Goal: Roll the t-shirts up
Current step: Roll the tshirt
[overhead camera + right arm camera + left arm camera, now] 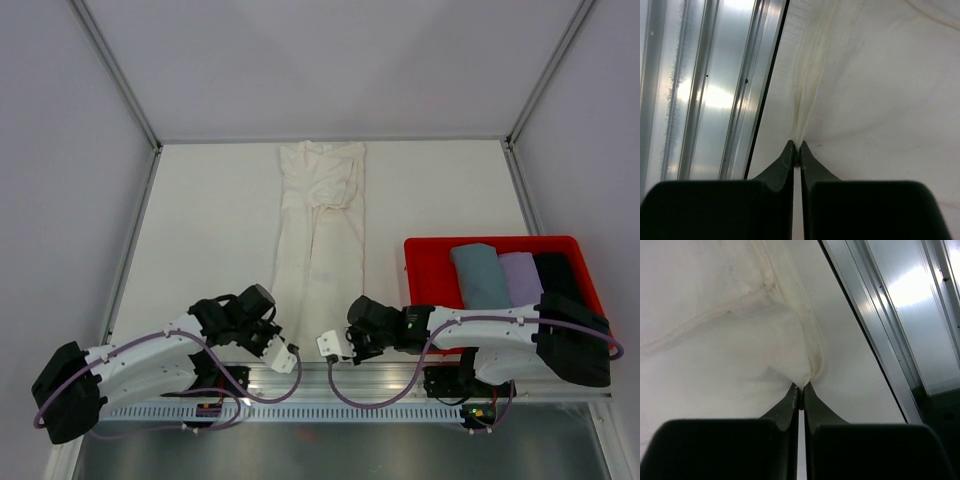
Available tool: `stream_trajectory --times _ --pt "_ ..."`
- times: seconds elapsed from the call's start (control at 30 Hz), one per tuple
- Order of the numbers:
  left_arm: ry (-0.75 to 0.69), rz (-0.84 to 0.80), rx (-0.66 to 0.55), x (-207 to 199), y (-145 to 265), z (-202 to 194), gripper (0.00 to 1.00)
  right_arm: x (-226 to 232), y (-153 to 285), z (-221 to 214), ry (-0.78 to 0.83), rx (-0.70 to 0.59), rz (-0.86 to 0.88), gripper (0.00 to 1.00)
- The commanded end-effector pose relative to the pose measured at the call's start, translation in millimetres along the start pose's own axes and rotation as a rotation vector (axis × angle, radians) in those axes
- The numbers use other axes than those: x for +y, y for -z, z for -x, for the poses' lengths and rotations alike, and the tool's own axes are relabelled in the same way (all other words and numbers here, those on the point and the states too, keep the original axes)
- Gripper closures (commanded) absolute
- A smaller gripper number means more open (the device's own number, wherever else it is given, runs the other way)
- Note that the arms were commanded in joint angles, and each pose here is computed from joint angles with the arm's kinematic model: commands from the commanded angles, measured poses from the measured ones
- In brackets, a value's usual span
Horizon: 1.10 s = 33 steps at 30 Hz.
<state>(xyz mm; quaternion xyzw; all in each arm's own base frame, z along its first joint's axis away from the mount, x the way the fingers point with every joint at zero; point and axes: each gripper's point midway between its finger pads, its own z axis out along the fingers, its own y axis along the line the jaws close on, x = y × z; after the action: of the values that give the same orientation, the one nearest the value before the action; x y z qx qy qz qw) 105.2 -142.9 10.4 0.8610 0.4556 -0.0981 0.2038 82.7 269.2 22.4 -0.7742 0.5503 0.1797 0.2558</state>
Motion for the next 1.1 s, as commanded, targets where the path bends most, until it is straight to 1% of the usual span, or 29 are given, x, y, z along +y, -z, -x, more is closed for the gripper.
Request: stream_trajectory --times 0.0,0.03,0.07,0.1,0.17,0.2,0.27,0.33,0.37,0.43,0.5,0.6,0.7,0.9,1.07 --pt "0.025 -0.088 -0.008 -13 -3 3 0.98 -4 8 19 -0.041 -0.099 0.033 0.96" --pt "0.040 -0.078 -0.016 -3 3 9 0.98 -6 10 20 -0.051 -0.112 0.039 0.98" --pt "0.079 -0.114 -0.011 -5 4 10 0.98 -9 15 22 -0.063 -0.125 0.045 0.99" --pt "0.107 -0.151 -0.046 -8 6 18 0.98 -16 17 19 -0.086 -0.127 0.040 1.00" --pt "0.157 -0.243 -0.073 -16 16 28 0.98 -16 19 18 -0.100 -0.119 0.065 1.00" --pt "0.178 -0.261 -0.099 -17 19 33 0.98 -18 22 18 -0.121 -0.111 0.076 1.00" --pt "0.203 -0.265 -0.105 -15 22 33 0.98 -18 20 13 -0.161 -0.093 0.102 1.00" --pt "0.257 -0.239 -0.125 -2 27 32 0.98 -28 20 7 -0.205 -0.078 0.083 1.00" --pt "0.309 -0.232 -0.150 10 31 33 0.98 -34 20 4 -0.233 -0.076 0.076 1.00" --pt "0.358 -0.250 -0.171 16 36 34 0.98 -40 19 3 -0.257 -0.079 0.070 1.00" --pt "0.396 -0.262 -0.168 23 38 31 0.98 -44 21 3 -0.282 -0.086 0.060 1.00" --pt "0.402 -0.258 -0.156 25 38 24 0.98 -55 27 -1 -0.309 -0.100 0.011 1.00" --pt "0.449 -0.283 -0.148 29 35 18 0.98 -64 30 -3 -0.335 -0.127 -0.018 1.00" --pt "0.517 -0.293 -0.146 50 31 8 0.98 -76 25 -17 -0.413 -0.088 -0.040 1.00" --pt "0.549 -0.309 -0.131 57 26 -1 0.98 -84 25 -29 -0.452 -0.067 -0.066 0.99"
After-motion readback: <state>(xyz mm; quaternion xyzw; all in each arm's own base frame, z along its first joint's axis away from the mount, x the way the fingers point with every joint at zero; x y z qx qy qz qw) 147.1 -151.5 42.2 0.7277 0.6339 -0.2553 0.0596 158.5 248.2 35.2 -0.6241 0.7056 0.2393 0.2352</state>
